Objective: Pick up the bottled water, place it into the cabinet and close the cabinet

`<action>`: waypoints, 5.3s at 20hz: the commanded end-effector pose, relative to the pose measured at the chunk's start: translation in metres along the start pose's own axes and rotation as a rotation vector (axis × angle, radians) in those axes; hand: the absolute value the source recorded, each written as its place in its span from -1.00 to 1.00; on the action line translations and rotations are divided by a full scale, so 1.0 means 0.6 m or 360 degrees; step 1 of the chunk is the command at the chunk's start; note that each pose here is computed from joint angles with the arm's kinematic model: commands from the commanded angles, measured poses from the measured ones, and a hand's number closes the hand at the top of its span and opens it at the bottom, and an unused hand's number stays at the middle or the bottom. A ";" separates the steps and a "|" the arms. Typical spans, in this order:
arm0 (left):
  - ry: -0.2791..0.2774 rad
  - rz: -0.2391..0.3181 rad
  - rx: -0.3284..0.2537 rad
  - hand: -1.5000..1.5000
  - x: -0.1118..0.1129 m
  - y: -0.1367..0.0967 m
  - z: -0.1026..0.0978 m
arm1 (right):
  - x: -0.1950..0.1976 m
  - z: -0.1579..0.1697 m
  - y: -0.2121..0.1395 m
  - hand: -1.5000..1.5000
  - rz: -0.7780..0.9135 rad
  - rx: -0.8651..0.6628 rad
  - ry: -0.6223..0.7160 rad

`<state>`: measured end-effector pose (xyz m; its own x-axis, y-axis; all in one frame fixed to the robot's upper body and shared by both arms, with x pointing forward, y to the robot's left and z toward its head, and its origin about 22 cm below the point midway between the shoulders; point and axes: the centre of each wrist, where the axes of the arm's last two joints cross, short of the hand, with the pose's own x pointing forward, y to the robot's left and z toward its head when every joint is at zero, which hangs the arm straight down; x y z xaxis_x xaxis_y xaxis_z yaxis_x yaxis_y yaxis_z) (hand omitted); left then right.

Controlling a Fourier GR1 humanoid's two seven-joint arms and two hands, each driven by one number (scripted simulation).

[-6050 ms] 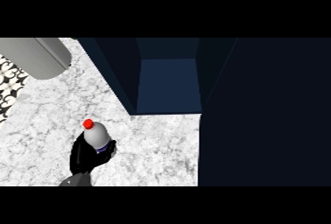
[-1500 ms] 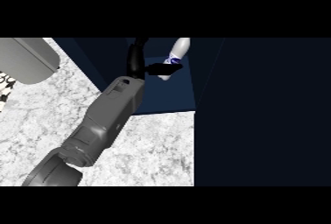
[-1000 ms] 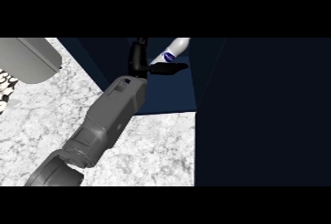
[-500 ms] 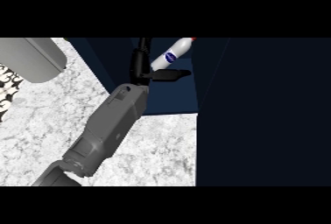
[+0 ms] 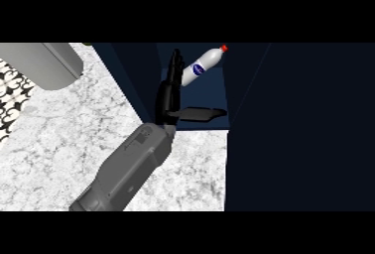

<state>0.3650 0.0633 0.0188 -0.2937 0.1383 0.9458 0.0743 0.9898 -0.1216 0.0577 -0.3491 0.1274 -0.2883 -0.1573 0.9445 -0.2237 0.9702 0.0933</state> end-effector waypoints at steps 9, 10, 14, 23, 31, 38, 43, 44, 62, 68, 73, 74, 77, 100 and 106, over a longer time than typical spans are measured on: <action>0.0059 0.0229 -0.0064 -1.00 0.018 -0.017 0.191 | 0.051 -0.010 0.043 -1.00 0.0140 0.0044 -0.0037; 0.0054 0.0254 -0.0102 -1.00 0.010 -0.001 0.211 | 0.050 -0.007 0.048 -1.00 0.0151 0.0071 -0.0048; 0.0058 0.0263 -0.0216 1.00 0.040 0.035 0.254 | 0.042 -0.012 0.042 1.00 0.0143 0.0173 0.0042; 0.0063 0.0198 -0.0213 1.00 0.086 0.140 0.306 | 0.041 -0.021 0.059 1.00 0.0129 0.0386 0.0076; 0.0041 0.0080 -0.0171 1.00 0.126 0.223 0.313 | 0.058 -0.031 0.095 1.00 0.0110 0.0834 0.0160; 0.0012 0.0170 -0.0136 -1.00 0.158 0.287 0.344 | 0.068 -0.037 0.106 1.00 0.0128 0.0914 0.0033; -0.0053 0.0080 -0.0103 -1.00 0.195 0.326 0.337 | 0.063 -0.040 0.125 1.00 0.0066 0.1026 0.0094; -0.0059 0.0078 -0.0071 -1.00 0.200 0.336 0.333 | 0.061 -0.046 0.124 1.00 0.0080 0.1050 0.0103; 0.0048 0.0095 -0.0068 -1.00 0.248 0.411 0.368 | 0.034 -0.115 0.163 1.00 0.0094 0.1425 0.0104; 0.0050 0.0064 -0.0068 -1.00 0.265 0.437 0.373 | 0.013 -0.135 0.189 1.00 -0.0047 0.1380 0.0138; 0.0057 0.0043 -0.0069 -1.00 0.272 0.458 0.379 | 0.001 -0.159 0.214 1.00 -0.0103 0.1379 0.0166; 0.0036 0.0042 -0.0075 -1.00 0.275 0.458 0.375 | 0.000 -0.167 0.222 1.00 -0.0098 0.1395 0.0160; 0.0046 0.0072 -0.0090 -1.00 0.282 0.467 0.381 | -0.012 -0.186 0.245 1.00 -0.0152 0.1391 0.0190; -0.0032 0.0078 -0.0146 -1.00 0.328 0.563 0.410 | 0.019 -0.416 0.500 1.00 -0.0267 0.1847 0.0459; -0.0045 0.0049 -0.0042 -1.00 0.351 0.592 0.445 | -0.003 -0.485 0.502 1.00 -0.0413 0.1709 0.0721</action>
<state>0.0857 0.4386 0.0909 -0.2978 0.1789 0.9377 0.1372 0.9801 -0.1435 0.2390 -0.0091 0.2399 0.0924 -0.0468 0.9946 -0.9720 0.2124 0.1003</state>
